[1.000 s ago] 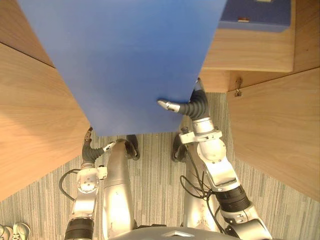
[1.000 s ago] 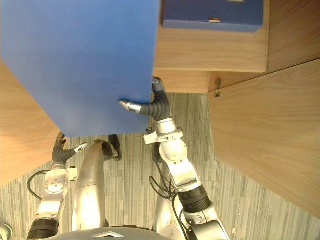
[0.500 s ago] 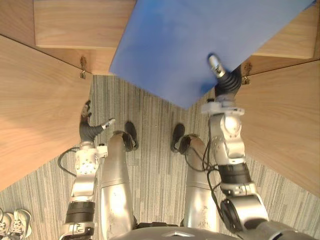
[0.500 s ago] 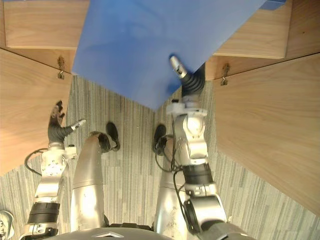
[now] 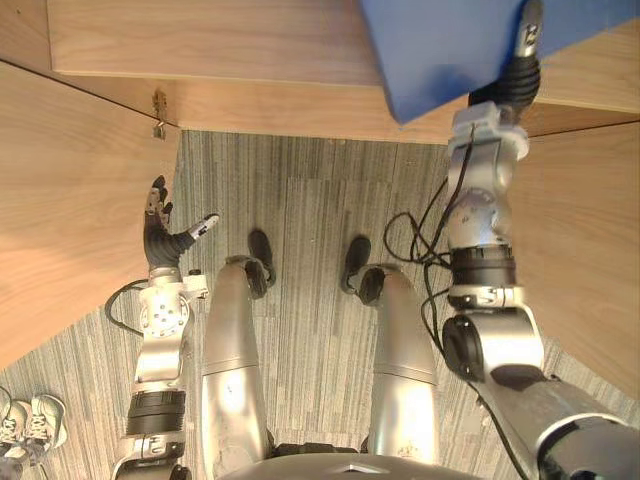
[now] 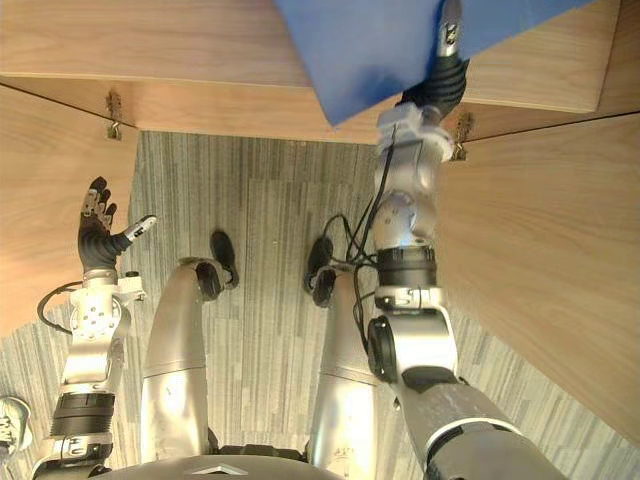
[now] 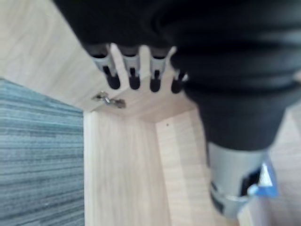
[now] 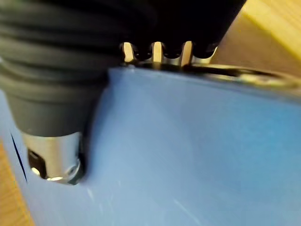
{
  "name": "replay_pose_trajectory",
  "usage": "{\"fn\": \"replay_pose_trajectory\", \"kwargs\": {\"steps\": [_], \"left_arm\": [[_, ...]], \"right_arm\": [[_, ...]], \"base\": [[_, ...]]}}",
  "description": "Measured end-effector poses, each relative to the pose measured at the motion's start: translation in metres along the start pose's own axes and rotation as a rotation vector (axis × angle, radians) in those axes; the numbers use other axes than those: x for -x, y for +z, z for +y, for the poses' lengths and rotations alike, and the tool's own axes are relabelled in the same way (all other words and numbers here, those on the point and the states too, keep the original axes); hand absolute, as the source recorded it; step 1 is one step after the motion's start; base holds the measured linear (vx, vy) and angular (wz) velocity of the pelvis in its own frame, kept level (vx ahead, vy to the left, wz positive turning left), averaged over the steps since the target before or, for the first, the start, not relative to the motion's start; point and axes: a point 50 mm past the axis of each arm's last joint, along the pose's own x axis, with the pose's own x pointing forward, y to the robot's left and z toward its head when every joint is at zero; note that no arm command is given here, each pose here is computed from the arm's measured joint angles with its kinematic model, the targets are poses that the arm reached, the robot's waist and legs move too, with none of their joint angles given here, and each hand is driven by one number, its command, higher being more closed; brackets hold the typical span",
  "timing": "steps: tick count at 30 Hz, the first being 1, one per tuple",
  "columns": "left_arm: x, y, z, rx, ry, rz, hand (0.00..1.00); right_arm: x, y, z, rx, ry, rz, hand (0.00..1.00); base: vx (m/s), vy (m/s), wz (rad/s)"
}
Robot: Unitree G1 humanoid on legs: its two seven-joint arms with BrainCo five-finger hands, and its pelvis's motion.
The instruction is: Walk over to the cabinet, pick up the folder, carry it to the office cabinet, place the folder inside the office cabinet, then close the office cabinet door
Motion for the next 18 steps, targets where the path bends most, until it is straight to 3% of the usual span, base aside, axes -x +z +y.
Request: {"fn": "replay_pose_trajectory", "kwargs": {"steps": [17, 18], "left_arm": [[0.005, -0.012, -0.015, 0.05, -0.034, 0.071, 0.0], [0.005, -0.012, -0.017, 0.054, -0.03, 0.073, 0.0]], "right_arm": [[-0.033, 0.025, 0.021, -0.213, -0.121, -0.034, 1.0], [-0.033, 0.026, 0.022, -0.215, -0.124, -0.035, 0.0]], "base": [[-0.03, -0.03, 0.08], [-0.03, -0.006, 0.04]]}}
